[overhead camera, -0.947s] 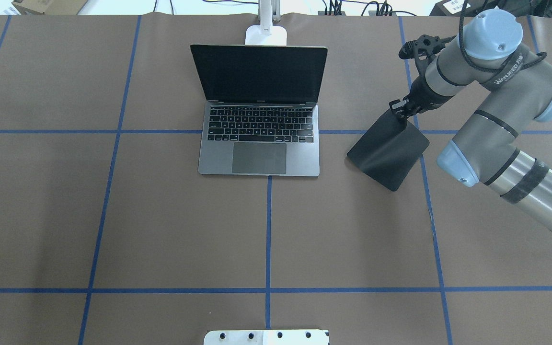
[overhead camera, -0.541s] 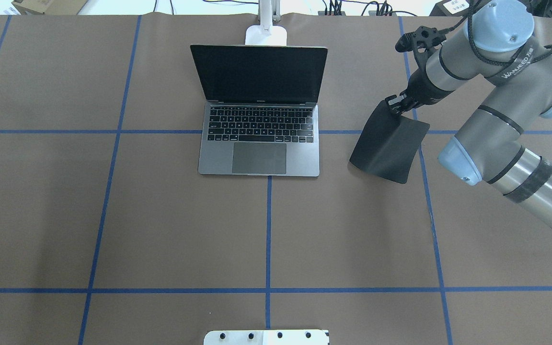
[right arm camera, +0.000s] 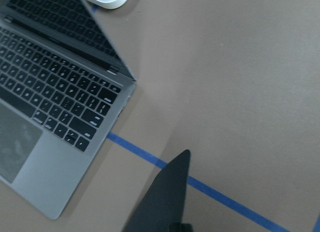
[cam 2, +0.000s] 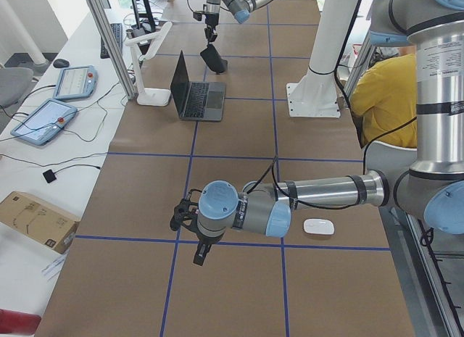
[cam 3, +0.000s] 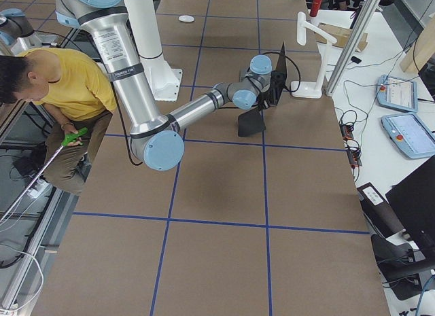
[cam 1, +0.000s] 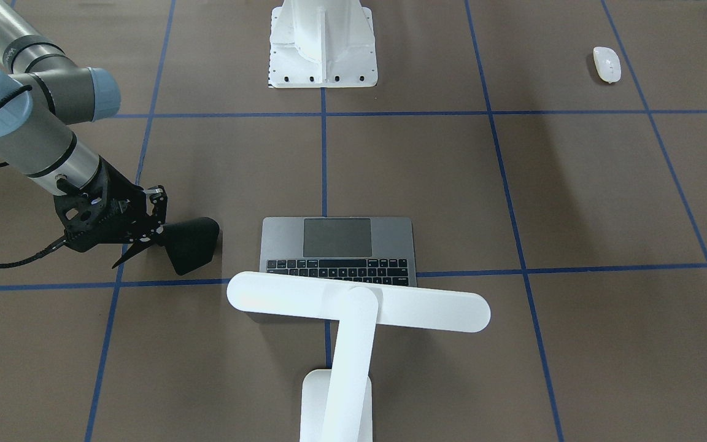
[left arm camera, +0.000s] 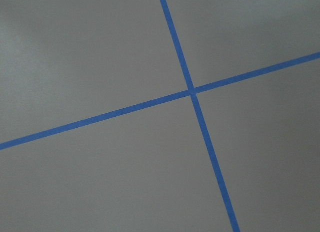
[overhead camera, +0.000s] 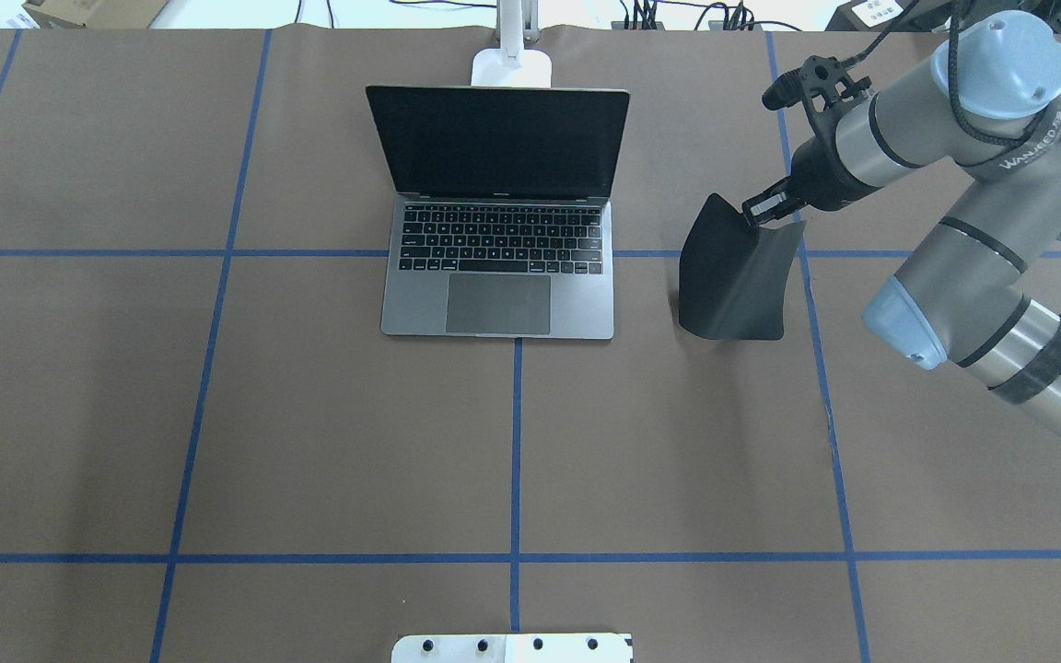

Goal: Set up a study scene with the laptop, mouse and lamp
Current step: 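Carry the mouse pad with the right gripper beside the laptop, then lower the mouse pad flat beside the laptop and open right gripper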

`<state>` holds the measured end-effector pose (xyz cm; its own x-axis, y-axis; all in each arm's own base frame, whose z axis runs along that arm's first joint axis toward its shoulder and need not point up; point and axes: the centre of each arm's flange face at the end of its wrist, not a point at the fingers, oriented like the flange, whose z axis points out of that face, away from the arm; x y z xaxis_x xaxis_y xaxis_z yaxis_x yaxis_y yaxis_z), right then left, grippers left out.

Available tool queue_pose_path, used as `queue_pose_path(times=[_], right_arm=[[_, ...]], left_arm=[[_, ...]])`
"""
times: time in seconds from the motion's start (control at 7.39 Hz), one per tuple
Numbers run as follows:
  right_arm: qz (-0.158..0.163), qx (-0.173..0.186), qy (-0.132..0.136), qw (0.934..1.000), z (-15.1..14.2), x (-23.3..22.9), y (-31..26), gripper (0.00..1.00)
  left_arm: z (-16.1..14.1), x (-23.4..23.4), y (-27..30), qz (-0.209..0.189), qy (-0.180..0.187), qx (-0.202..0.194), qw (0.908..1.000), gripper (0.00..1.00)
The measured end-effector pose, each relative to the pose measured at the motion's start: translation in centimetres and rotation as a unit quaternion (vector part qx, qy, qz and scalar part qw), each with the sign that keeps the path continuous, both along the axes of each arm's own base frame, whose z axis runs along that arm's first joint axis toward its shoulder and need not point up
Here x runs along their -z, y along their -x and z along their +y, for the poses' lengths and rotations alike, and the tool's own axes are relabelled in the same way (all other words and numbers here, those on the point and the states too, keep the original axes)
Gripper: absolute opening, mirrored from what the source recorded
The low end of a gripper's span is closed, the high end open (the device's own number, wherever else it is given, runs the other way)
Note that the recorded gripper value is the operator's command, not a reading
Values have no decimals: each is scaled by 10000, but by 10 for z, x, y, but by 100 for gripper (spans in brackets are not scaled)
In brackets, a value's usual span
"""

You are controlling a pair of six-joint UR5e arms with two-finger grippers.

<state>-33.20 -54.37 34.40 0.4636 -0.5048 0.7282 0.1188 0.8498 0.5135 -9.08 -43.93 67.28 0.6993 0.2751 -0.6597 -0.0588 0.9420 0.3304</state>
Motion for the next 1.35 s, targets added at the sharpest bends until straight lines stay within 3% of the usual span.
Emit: queue_pose_path(times=[0.68,1.35], right_arm=[[-466,209,-326,9982,23,-12,-10,0],[-805,88,-107,9967,38,22,-13,0]], left_arm=[[0,5,1,-5,-42,7,10000,100],[0,6,1,-6,-49,10,10000,100]])
